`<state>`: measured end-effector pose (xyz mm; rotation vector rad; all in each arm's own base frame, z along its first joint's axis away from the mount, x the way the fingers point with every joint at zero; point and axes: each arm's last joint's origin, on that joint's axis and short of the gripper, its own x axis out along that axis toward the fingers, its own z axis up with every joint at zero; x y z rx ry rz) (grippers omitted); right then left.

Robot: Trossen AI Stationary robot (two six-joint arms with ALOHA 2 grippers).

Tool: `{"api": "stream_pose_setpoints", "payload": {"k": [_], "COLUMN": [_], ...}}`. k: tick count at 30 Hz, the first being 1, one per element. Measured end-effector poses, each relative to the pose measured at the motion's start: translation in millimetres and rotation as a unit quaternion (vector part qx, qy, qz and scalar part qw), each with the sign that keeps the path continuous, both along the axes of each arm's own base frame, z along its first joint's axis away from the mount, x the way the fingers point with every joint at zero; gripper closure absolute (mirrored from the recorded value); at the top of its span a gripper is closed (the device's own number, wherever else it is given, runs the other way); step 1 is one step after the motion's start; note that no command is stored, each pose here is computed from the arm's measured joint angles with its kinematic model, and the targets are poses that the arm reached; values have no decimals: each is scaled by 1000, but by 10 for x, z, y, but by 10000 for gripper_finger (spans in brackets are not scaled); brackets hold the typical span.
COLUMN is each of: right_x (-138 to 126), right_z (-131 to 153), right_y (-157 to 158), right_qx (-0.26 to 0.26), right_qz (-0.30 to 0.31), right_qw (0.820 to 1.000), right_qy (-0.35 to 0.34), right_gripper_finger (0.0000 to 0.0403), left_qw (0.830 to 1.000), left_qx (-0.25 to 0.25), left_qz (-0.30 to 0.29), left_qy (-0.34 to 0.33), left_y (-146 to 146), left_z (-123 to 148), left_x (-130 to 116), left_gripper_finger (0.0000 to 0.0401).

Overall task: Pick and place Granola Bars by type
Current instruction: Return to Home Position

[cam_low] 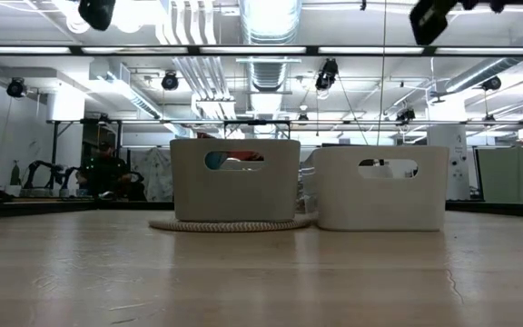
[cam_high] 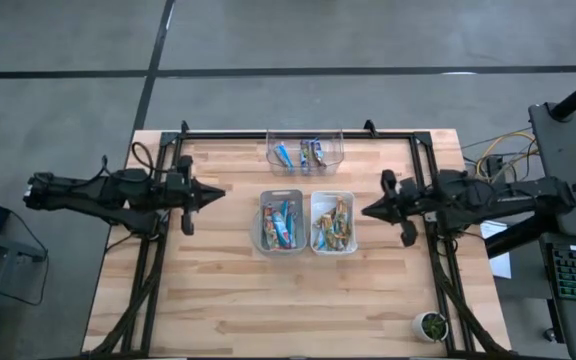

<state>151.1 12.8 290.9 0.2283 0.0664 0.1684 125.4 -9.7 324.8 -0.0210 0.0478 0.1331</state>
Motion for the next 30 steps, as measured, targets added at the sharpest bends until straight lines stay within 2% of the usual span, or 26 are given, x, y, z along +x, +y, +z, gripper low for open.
{"api": "stream_pose_setpoints", "payload": {"k": [7, 11, 17, 25, 30], "right_x": [-283, -374, -441, -466, -486], "right_z": [-271, -459, -739, -1035, -1053], "right_y": [-28, -33, -35, -37, -38], "right_qx": [-2, -4, -12, -12, -9], "right_qz": [-7, -7, -6, -6, -6], "right_qw": [1000, 999, 995, 995, 995], "right_qy": [-27, -39, -97, -94, -103], "right_gripper_finger": [394, 394, 394, 394, 394], "left_qw": [1000, 999, 999, 998, 997], "left_qx": [1, -1, -5, -2, -10], "left_qz": [0, 0, -6, -35, -58], "left_qy": [-7, -34, -47, -51, -51], "left_y": [14, 16, 9, -9, -16], "left_z": [-253, -400, -688, -949, -1016], "left_x": [-100, -114, -87, -77, -127], "left_gripper_finger": [401, 401, 401, 401, 401]}}
